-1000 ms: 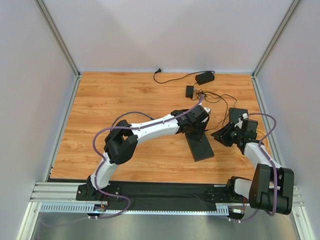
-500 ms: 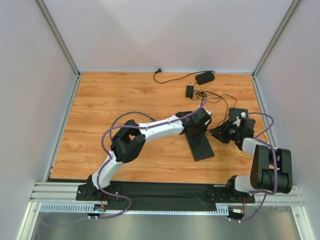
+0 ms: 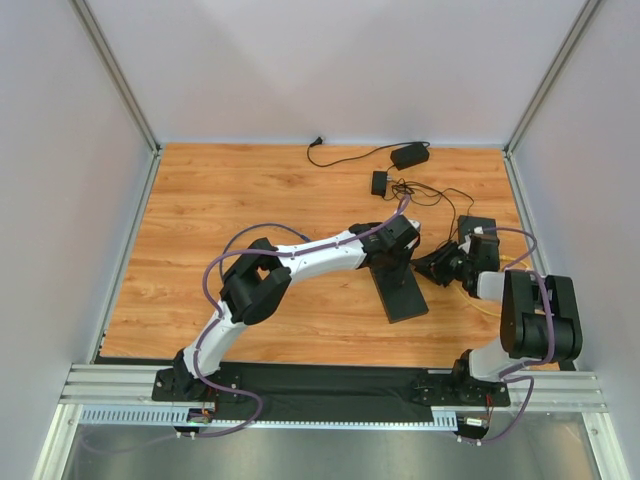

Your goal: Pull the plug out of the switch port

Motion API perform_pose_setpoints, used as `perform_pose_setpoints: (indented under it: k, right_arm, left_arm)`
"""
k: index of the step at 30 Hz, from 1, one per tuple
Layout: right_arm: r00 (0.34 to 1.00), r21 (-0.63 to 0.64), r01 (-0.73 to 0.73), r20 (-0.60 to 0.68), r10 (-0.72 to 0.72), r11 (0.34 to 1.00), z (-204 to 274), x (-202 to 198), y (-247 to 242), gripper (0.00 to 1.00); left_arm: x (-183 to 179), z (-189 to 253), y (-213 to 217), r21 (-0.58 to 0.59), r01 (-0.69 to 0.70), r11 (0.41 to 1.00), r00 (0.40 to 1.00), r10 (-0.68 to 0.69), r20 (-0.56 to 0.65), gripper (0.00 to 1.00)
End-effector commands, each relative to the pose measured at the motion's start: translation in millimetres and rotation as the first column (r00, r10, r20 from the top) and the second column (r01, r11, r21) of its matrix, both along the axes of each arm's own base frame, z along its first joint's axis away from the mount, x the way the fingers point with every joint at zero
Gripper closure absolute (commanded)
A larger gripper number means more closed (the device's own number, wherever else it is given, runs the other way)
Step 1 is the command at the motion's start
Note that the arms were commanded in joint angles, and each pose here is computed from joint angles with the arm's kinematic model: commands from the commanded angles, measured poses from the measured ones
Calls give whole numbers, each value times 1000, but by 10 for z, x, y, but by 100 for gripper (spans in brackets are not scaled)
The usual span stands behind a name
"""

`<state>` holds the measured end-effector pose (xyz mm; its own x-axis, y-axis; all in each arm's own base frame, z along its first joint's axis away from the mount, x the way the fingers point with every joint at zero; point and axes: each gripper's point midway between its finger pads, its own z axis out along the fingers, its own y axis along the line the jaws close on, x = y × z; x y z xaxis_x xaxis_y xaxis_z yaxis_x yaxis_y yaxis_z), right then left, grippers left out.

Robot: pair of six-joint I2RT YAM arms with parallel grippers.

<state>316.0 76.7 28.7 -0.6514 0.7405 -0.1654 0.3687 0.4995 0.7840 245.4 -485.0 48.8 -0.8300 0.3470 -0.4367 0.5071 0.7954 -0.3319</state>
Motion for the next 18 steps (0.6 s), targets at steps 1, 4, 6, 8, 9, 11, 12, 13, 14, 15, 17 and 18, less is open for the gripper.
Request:
perform_pose_setpoints:
  k: [1,4,6,8,9,11,12,13,14,15,17,18]
  right_arm:
    - [998,5,28,55,-28,1000,85,196,5,71]
    - [998,2,36,42,-36,999,38,202,16,71]
    - [999,6,44,25,-44,999,-3,194,16,72]
    - [998,11,57,17,-57,998,-36,199,10,72]
    - [998,13,59,15,-59,998,-48,201,13,72]
    - [998,33,65,10,-65,997,-70,214,29,72]
    - [998,41,66,10,-66,997,-73,222,36,72]
    - [998,49,68,14,-69,996,-70,237,40,72]
    - [997,57,74,3,-74,996,-94,236,44,72]
    - [997,60,76,-4,-76,995,-110,233,48,72]
    - [996,62,83,-19,-82,995,-147,235,45,73]
    - [996,67,88,-27,-86,994,-159,236,47,74]
  left_arm:
    - [-88,-251,133,63,-10,998,998,14,-54,70]
    - [-117,-292,154,71,-8,997,998,13,-68,71]
    - [-128,-326,178,79,-15,997,997,21,-72,71]
    - [-153,-356,192,81,-16,997,996,23,-85,71]
    - [-164,-377,203,85,-17,996,996,25,-90,72]
    - [-185,-402,216,87,-15,996,995,24,-98,72]
    - [-190,-410,220,87,-16,996,995,25,-100,72]
    - [-194,-422,225,88,-17,996,994,26,-102,72]
    - [-202,-426,226,88,-17,996,994,26,-106,72]
    - [-204,-431,230,89,-17,996,994,26,-106,72]
    - [-211,-446,243,93,-17,996,994,27,-109,73]
    - [-209,-450,249,94,-17,995,994,28,-110,73]
